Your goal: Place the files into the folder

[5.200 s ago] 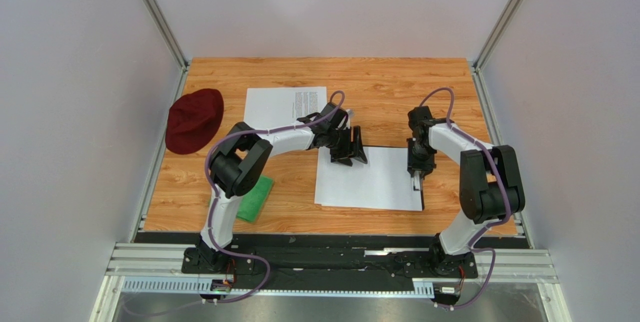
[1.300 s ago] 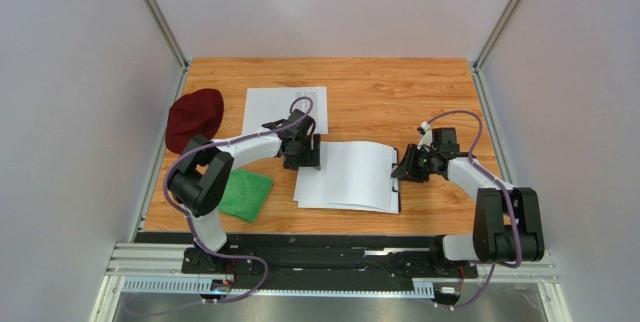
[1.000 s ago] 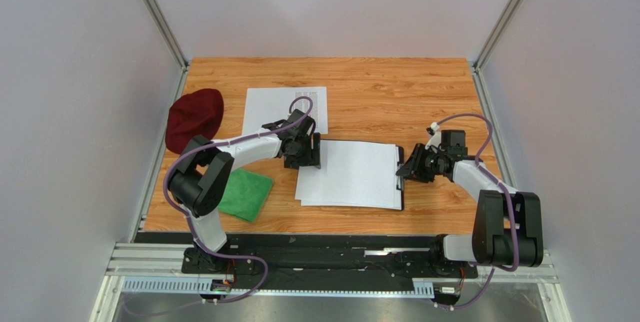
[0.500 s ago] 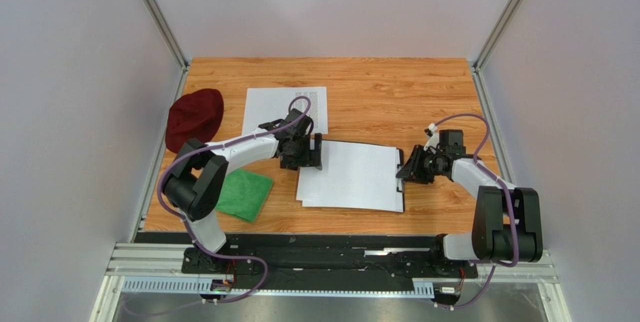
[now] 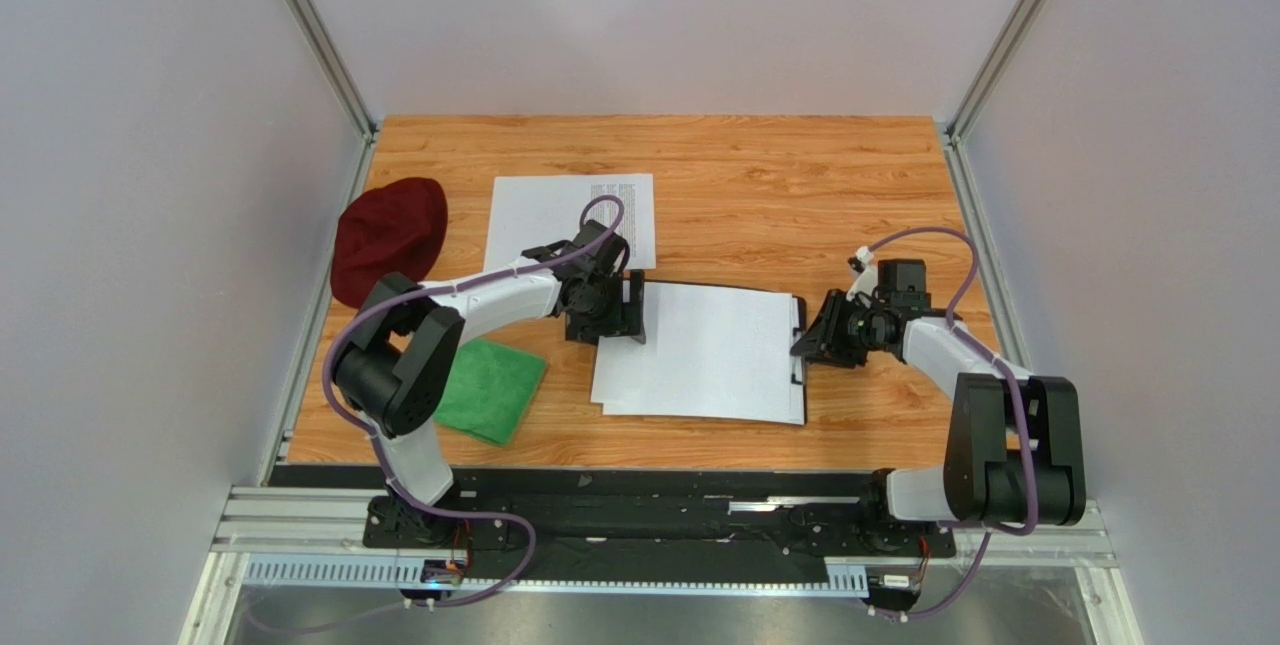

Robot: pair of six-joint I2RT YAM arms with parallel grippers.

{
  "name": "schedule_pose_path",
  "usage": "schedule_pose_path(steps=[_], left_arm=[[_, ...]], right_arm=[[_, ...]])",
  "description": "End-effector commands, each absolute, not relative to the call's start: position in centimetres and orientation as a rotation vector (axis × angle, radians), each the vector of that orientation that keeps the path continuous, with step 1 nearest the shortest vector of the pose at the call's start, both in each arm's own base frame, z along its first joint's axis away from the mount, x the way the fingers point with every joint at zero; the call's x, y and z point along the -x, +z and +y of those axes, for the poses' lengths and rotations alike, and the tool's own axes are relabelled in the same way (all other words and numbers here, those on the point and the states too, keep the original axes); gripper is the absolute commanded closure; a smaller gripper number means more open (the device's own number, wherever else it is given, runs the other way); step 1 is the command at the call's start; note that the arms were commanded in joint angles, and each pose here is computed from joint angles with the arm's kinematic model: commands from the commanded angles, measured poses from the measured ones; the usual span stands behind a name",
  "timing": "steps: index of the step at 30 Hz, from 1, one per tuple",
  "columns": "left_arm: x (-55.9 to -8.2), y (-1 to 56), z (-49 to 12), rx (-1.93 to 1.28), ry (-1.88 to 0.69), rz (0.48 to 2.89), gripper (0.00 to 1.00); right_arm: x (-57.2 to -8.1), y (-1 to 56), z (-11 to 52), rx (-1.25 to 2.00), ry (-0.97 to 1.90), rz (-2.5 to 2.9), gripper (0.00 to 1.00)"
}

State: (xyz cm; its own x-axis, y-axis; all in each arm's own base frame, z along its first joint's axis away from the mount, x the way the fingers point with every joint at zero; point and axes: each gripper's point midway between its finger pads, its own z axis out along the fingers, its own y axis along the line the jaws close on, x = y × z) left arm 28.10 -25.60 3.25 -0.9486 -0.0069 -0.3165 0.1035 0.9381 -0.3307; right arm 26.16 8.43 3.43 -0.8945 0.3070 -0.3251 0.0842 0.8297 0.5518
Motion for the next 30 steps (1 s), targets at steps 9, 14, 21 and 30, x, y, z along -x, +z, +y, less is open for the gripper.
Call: schedule_pose_path(steps=[9, 14, 21, 30], left_arm=[[-29.9, 1.7, -25.0, -0.019, -0.370, 2.756, 0.23], [-30.4, 1.7, -24.4, -0.009, -0.301, 2.753, 0.23], [-30.6, 0.9, -23.8, 0.000, -0.224, 2.773, 0.23], [-29.9, -0.1, -24.2, 0.015, -0.254, 2.809, 0.24]], right_arm=[[-27.5, 5.7, 10.6, -0.226, 0.934, 2.468, 1.00], [-27.3, 5.8, 11.0, -0.215, 0.973, 2.459, 1.00], [-27.1, 5.6, 10.8, -0.252, 0.985, 2.443, 1.00], [-27.1, 5.0, 10.3, -0.287, 0.968, 2.470, 1.00]])
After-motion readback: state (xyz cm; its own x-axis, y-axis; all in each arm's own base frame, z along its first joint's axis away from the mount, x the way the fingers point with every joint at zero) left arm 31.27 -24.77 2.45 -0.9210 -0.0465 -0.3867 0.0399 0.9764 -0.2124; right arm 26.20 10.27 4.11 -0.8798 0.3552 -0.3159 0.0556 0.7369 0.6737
